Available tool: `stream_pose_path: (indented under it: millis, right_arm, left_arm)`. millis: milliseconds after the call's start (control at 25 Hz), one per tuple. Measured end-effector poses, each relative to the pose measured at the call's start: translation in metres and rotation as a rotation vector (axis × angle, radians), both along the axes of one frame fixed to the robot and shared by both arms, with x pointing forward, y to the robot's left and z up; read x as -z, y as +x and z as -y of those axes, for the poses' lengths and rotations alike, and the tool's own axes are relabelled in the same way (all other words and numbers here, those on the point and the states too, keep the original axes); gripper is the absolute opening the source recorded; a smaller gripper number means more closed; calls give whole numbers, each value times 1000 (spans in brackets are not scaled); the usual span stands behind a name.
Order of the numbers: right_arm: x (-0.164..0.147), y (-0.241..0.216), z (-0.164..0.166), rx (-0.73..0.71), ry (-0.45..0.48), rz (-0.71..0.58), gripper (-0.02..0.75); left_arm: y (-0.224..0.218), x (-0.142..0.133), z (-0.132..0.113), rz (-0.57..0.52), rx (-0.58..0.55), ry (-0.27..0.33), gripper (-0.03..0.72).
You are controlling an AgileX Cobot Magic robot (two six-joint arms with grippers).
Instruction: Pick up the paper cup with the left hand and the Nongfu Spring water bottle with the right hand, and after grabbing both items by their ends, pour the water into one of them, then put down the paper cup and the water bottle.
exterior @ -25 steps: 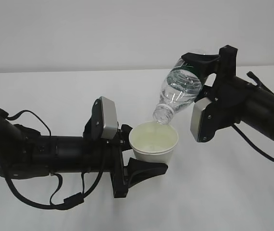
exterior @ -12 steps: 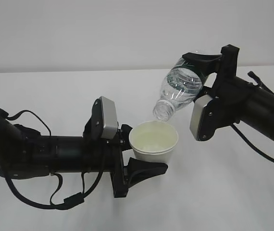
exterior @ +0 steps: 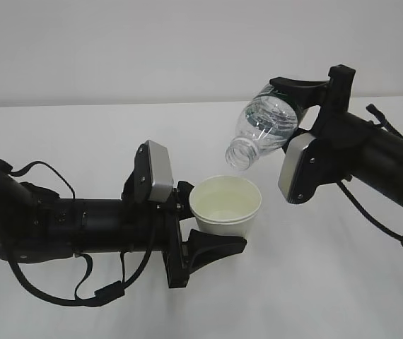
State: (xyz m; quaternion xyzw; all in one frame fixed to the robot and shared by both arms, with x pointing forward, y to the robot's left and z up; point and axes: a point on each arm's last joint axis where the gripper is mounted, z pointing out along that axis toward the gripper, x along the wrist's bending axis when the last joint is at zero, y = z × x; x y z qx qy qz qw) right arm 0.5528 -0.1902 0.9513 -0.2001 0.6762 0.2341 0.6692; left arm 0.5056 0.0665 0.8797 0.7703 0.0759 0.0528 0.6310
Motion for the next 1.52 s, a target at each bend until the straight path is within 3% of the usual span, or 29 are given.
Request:
stream_pose_path:
  millis: [1520]
  right_arm:
    - [-1, 3, 4, 45, 343, -223, 456]
  left_arm:
    - [0, 0, 0, 0, -1, -1, 483]
